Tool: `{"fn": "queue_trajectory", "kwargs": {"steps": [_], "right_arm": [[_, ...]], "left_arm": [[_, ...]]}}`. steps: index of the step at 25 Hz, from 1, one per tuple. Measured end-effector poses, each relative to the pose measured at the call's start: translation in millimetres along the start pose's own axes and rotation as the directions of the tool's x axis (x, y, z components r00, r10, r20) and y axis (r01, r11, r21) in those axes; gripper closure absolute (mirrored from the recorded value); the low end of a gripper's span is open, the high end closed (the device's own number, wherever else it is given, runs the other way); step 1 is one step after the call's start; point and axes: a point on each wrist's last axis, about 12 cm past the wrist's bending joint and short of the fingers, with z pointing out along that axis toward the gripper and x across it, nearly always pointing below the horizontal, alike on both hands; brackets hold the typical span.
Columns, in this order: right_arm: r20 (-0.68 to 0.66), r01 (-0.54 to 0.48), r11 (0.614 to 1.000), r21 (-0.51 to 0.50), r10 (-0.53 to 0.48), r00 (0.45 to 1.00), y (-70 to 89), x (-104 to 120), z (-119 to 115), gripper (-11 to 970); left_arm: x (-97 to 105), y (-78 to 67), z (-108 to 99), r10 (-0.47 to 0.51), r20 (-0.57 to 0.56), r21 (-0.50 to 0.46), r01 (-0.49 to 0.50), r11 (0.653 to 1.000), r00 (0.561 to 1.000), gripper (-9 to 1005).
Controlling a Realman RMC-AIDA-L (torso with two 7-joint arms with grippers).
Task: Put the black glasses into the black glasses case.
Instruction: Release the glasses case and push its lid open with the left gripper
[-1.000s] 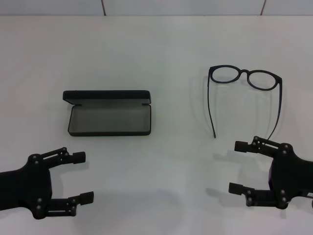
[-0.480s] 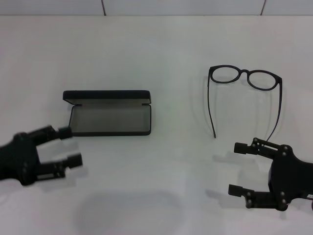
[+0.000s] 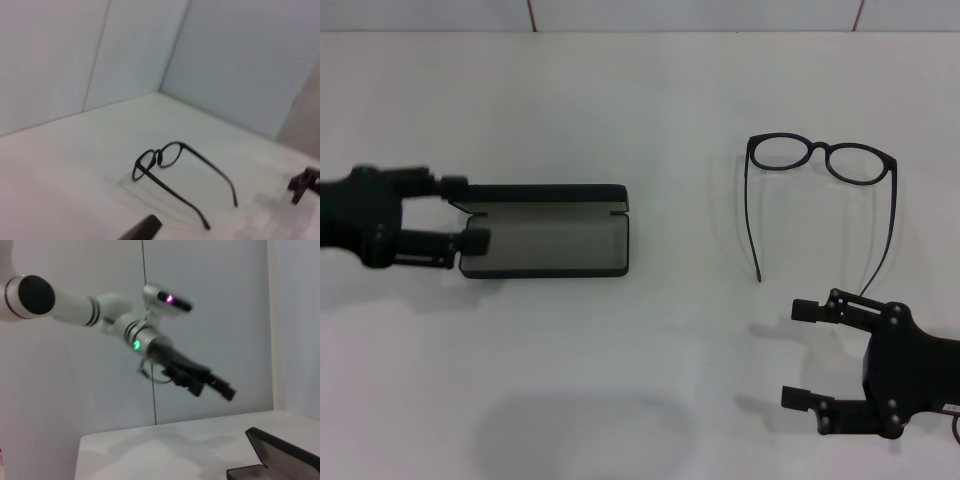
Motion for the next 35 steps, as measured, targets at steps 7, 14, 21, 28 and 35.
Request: {"fn": "queue_trajectory", "kwargs": {"steps": [7,14,21,28,35], "right_arm": [[-0.006,-0.008,1.000,-0.012,0.008,1.000,2.1,1.5,2.0,121],[-0.017,-0.017,0.999,-0.031,0.016,1.000,6.6,4.6,4.2,121],[-0.018,-0.036,0.999,-0.028,0.036,0.999,8.6,7.5,4.6,121],[-0.023,-0.039,0.999,-0.021,0.039,0.999,7.6,8.1,4.7,121],[-0.028,-0.043,0.999,-0.016,0.042,0.999,7.2,8.8,4.7,121]], "left_arm": [[-62.7,2.3,30.0,0.273,-0.282,0.042,-0.272,0.961,0.920,115],[-95.0,12.5,61.7,0.419,-0.447,0.068,-0.436,0.897,0.791,117],[-92.9,17.4,83.8,0.500,-0.485,0.071,-0.538,0.840,0.717,116],[-73.8,21.9,101.6,0.504,-0.556,0.078,-0.562,0.824,0.661,117],[-69.6,22.5,106.7,0.501,-0.558,0.076,-0.560,0.825,0.662,118]]}}
